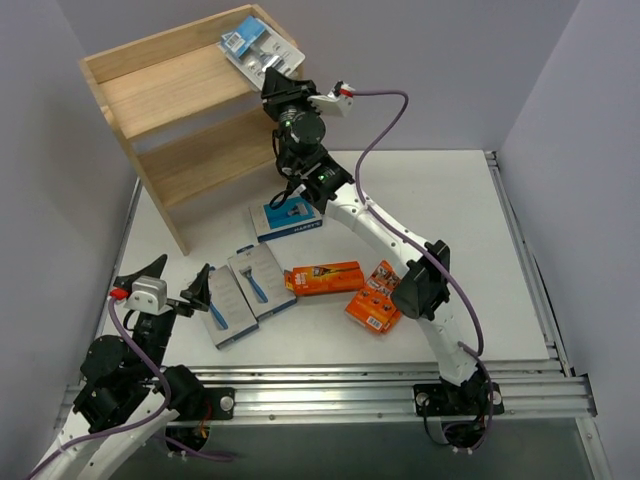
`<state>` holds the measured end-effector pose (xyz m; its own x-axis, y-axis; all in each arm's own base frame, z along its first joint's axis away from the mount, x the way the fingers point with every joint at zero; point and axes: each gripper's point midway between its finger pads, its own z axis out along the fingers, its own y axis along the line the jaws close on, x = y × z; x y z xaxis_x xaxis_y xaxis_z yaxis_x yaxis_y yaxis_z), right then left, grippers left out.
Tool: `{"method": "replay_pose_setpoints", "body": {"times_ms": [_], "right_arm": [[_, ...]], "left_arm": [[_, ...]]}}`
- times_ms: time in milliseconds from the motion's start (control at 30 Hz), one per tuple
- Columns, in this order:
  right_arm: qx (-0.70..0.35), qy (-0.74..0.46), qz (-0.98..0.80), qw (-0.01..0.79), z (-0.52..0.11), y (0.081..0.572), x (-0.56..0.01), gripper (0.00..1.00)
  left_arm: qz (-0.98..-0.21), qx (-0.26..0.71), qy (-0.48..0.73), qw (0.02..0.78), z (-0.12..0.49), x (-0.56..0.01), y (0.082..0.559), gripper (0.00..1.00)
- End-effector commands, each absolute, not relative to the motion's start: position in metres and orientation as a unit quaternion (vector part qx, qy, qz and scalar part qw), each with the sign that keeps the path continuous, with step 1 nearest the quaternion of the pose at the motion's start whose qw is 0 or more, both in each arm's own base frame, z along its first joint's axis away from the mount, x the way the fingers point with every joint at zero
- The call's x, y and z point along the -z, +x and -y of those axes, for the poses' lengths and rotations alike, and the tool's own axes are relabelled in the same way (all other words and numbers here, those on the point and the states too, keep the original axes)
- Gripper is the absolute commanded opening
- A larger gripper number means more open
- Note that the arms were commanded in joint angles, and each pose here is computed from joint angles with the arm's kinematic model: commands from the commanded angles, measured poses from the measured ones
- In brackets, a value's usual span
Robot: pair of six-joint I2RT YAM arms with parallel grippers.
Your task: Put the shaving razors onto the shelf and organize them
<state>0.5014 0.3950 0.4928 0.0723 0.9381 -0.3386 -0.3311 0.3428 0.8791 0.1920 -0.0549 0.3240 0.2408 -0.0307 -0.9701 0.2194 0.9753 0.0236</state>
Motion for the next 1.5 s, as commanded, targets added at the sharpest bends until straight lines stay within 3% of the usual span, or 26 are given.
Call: {"method": "replay_pose_setpoints", "body": {"times_ms": [0, 533, 700, 1133, 1367, 1467], "right_arm": [[-0.508, 0.376, -0.396, 0.666, -0.364, 0.490, -0.538, 0.00], [-0.520, 0.411, -0.383, 0.643, -0.372, 0.510, -0.515, 0.08], [-0.529, 0.402, -0.385, 0.640, -0.376, 0.513, -0.515, 0.29], [-0.541, 0.380, -0.392, 0.639, -0.377, 0.514, -0.523, 0.50], [-0.538, 0.371, -0.399, 0.642, -0.376, 0.510, -0.528, 0.46], [-0.540, 0.371, -0.400, 0.641, -0.377, 0.510, -0.527, 0.37]], "left_arm": [[-0.590, 0.099, 0.075, 0.798, 0.057, -0.337, 0.188, 0.89], [-0.590, 0.107, 0.083, 0.796, 0.062, -0.335, 0.187, 0.89], [-0.589, 0.109, 0.083, 0.797, 0.062, -0.336, 0.186, 0.89], [-0.588, 0.109, 0.083, 0.797, 0.061, -0.337, 0.185, 0.89], [-0.588, 0.110, 0.087, 0.797, 0.061, -0.337, 0.185, 0.89], [-0.587, 0.111, 0.088, 0.797, 0.062, -0.337, 0.185, 0.89]]}}
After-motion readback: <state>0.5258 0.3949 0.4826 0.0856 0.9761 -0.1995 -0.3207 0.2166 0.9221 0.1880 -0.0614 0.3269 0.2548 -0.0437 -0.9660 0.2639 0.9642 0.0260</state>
